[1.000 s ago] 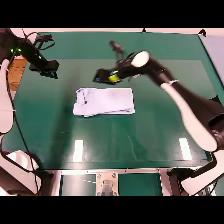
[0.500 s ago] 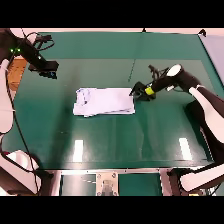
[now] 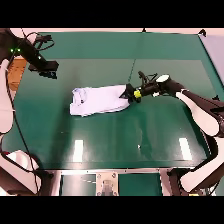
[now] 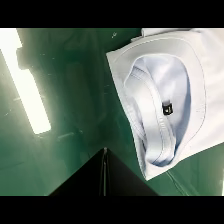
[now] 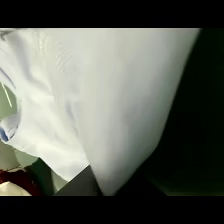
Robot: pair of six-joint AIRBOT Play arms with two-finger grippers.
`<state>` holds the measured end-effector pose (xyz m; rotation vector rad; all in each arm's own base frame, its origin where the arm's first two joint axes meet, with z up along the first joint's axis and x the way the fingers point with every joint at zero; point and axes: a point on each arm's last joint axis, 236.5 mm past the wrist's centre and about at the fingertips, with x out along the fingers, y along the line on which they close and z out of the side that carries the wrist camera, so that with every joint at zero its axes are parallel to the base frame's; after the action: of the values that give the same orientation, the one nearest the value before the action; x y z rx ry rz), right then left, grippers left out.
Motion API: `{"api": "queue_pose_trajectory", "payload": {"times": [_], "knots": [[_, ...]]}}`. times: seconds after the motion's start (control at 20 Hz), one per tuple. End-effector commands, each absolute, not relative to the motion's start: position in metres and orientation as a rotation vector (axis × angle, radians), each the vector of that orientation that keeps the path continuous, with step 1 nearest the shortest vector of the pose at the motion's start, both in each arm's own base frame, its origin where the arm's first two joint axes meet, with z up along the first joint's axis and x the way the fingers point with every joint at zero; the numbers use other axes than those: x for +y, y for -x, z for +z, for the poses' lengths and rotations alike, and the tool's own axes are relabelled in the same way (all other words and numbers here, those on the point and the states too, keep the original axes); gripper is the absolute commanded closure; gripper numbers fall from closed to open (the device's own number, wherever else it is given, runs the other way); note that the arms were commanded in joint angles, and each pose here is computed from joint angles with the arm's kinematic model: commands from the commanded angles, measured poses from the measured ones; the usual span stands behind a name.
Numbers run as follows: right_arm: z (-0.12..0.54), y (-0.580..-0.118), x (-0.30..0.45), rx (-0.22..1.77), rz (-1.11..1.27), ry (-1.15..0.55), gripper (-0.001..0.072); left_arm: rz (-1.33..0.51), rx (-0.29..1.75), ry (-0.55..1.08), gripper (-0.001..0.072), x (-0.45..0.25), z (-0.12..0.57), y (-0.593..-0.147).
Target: Fold the shirts.
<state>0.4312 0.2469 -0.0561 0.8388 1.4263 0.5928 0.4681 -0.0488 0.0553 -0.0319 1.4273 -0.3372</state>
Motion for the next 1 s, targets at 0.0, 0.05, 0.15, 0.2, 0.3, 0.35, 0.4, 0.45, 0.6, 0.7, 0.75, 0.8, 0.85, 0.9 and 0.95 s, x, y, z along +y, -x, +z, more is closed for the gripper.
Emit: {"api": "queue_pose_trajectory", "payload": {"times": [0.0, 0.05, 0.15, 0.2, 0.3, 0.35, 0.4, 0.45, 0.6, 0.7, 0.75, 0.8, 0.85, 0.9, 0.95], "knots": [[0.018, -0.459, 0.238, 1.291, 0.677, -0.849, 0.0694, -0.336, 1.426, 0.032, 0.0685, -0.048, 0.056, -0.468], [0.044, -0.467, 0.223, 1.239, 0.676, -0.835, 0.0694, -0.336, 1.426, 0.032, 0.0685, -0.048, 0.056, -0.468], [0.096, -0.478, 0.175, 1.125, 0.624, -0.806, 0.0694, -0.337, 1.426, 0.032, 0.0685, -0.048, 0.056, -0.468], [0.120, -0.482, 0.144, 1.064, 0.572, -0.799, 0.0694, -0.337, 1.425, 0.032, 0.0685, -0.048, 0.056, -0.468], [0.162, -0.482, 0.079, 0.946, 0.467, -0.813, 0.0695, -0.337, 1.426, 0.032, 0.0685, -0.048, 0.056, -0.468], [0.179, -0.480, 0.045, 0.889, 0.409, -0.830, 0.0695, -0.337, 1.426, 0.032, 0.0685, -0.049, 0.056, -0.468], [0.190, -0.476, 0.012, 0.840, 0.354, -0.845, 0.0695, -0.337, 1.426, 0.032, 0.0685, -0.049, 0.056, -0.468], [0.198, -0.470, -0.022, 0.796, 0.292, -0.863, 0.0695, -0.337, 1.426, 0.032, 0.0685, -0.049, 0.056, -0.468], [0.199, -0.449, -0.116, 0.719, 0.118, -0.925, 0.0695, -0.337, 1.426, 0.032, 0.0685, -0.049, 0.056, -0.468], [0.197, -0.430, -0.169, 0.671, 0.018, -0.938, 0.0695, -0.337, 1.426, 0.032, 0.0685, -0.049, 0.056, -0.468], [0.196, -0.421, -0.190, 0.653, -0.026, -0.951, 0.0695, -0.338, 1.425, 0.033, 0.0685, -0.049, 0.056, -0.468], [0.194, -0.409, -0.209, 0.645, -0.070, -0.963, 0.0695, -0.340, 1.425, 0.034, 0.0685, -0.049, 0.056, -0.468], [0.189, -0.397, -0.223, 0.651, -0.107, -0.971, 0.0695, -0.339, 1.425, 0.037, 0.0685, -0.050, 0.056, -0.468], [0.184, -0.384, -0.234, 0.667, -0.141, -0.981, 0.0695, -0.342, 1.424, 0.039, 0.0685, -0.051, 0.056, -0.468], [0.178, -0.371, -0.242, 0.691, -0.169, -0.990, 0.0695, -0.348, 1.423, 0.043, 0.0685, -0.052, 0.057, -0.468]]}}
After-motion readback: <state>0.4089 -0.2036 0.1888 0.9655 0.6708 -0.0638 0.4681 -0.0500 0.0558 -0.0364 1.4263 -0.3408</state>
